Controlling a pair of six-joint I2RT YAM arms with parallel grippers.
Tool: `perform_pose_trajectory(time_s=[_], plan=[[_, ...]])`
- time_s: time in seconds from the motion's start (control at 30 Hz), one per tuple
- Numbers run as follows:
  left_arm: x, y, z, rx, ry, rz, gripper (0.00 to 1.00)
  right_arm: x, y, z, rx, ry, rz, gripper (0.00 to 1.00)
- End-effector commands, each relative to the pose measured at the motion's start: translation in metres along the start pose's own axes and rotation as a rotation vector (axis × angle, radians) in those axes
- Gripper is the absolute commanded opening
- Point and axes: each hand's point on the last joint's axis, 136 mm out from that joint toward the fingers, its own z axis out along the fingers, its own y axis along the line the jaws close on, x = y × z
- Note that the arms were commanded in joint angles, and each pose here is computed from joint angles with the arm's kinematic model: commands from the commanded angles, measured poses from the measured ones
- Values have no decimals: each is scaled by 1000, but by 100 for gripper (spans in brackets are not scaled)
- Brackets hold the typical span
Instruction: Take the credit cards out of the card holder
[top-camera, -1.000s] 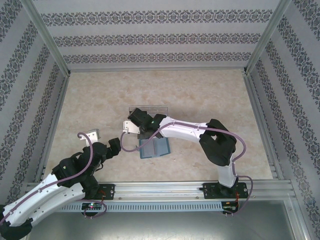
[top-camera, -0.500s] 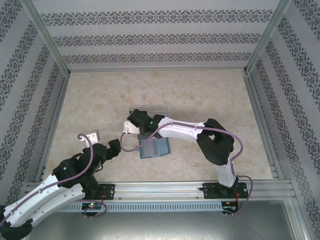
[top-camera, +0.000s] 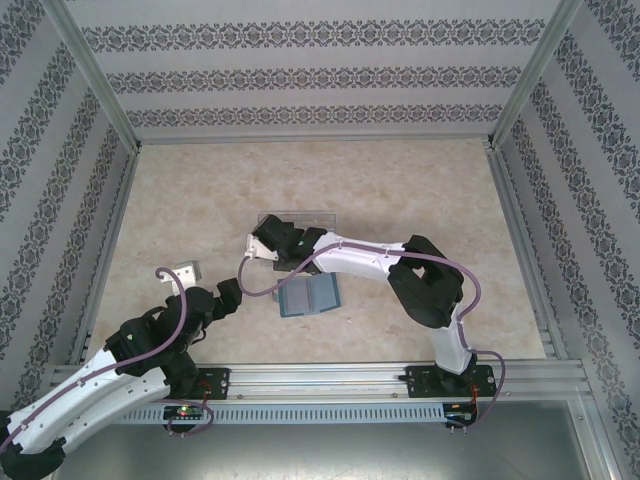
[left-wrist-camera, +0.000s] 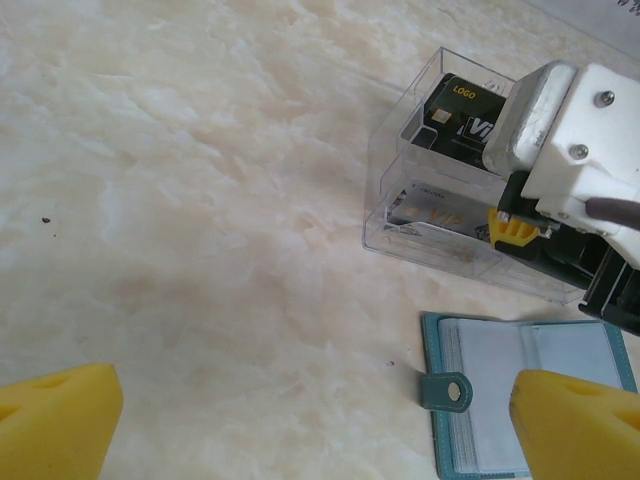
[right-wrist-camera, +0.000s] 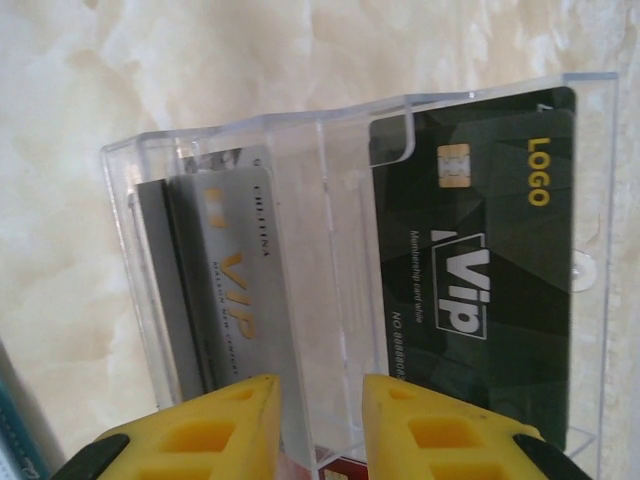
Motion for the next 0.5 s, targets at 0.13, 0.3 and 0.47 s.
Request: perform_pose_trajectory(time_s=[0.13,0.3,0.47], plan=[[3,10,0,-32,0,4,100,-9,-6,-27,-25,-100,90,38],[5,9,1,-29,5,3,100,-10,12,-37,-109,-131,88,48],[6,9,1,-29,9,2,100,0,24,-16,-122,-52,65,50]])
